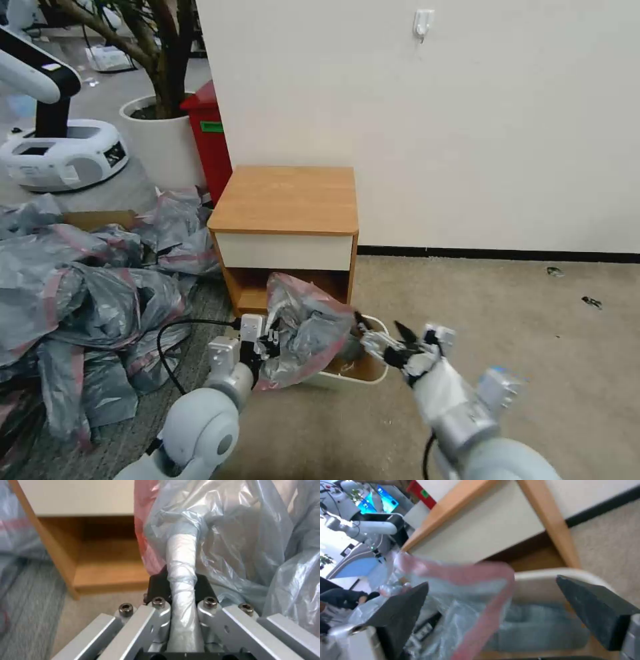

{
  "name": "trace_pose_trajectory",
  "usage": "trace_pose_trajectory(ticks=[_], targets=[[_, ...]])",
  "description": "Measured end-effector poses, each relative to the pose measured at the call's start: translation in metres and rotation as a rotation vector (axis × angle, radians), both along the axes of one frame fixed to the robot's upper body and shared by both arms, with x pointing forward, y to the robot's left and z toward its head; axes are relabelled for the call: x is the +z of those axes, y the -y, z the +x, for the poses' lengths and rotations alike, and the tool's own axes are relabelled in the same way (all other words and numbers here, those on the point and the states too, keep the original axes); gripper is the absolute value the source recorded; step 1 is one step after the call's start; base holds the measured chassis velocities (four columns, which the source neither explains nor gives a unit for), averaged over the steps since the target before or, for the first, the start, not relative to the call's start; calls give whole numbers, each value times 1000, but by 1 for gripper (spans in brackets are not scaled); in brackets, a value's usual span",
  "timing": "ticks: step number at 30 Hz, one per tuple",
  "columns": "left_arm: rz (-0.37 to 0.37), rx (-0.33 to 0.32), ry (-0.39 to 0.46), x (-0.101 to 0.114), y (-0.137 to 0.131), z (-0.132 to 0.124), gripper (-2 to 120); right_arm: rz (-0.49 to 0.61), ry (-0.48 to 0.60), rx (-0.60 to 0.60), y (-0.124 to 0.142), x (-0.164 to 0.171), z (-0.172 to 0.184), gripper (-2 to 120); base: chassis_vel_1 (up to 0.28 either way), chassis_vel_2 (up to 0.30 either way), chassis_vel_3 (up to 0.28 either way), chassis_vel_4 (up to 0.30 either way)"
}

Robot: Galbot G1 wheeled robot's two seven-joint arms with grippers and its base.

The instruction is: Pick up the garbage bag from the table and place it over the trash can.

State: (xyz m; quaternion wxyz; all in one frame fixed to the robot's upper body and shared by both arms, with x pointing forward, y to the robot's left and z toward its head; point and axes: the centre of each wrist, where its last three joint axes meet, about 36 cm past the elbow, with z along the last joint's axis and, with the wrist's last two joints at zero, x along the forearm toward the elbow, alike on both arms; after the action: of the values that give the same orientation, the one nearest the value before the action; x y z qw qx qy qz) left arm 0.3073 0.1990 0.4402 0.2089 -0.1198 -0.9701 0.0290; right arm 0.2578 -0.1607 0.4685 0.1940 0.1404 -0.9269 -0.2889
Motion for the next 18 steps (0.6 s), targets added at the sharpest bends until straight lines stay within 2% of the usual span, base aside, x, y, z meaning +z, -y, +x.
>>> trace_pose_trajectory(ticks=[2,6,8,10,12,13,14,17,18], targets=[[3,-8,25,2,-1,-2,5,18,-11,-4,-6,-5,1,94,0,0,0,0],[-7,-14,57,5,-2,-3,5,48,-32,-11,-17,-12,1,75,0,0,0,0],[-11,-15,63,5,-3,-3,5,50,-33,-16,-18,-13,2,72,0,0,0,0],[-21,-21,80,7,-5,-3,5,58,-33,-27,-21,-16,2,60,0,0,0,0],[-24,-23,85,7,-5,-3,5,62,-31,-30,-21,-16,2,59,0,0,0,0],[-30,-28,94,7,-7,-3,5,68,-30,-33,-22,-16,1,52,0,0,0,0],[-30,-28,94,7,-7,-3,5,68,-30,-33,-22,-16,1,52,0,0,0,0],[-35,-34,103,7,-9,-3,5,69,-24,-42,-25,-17,0,39,0,0,0,0],[-35,-34,103,7,-9,-3,5,69,-24,-42,-25,-17,0,39,0,0,0,0]])
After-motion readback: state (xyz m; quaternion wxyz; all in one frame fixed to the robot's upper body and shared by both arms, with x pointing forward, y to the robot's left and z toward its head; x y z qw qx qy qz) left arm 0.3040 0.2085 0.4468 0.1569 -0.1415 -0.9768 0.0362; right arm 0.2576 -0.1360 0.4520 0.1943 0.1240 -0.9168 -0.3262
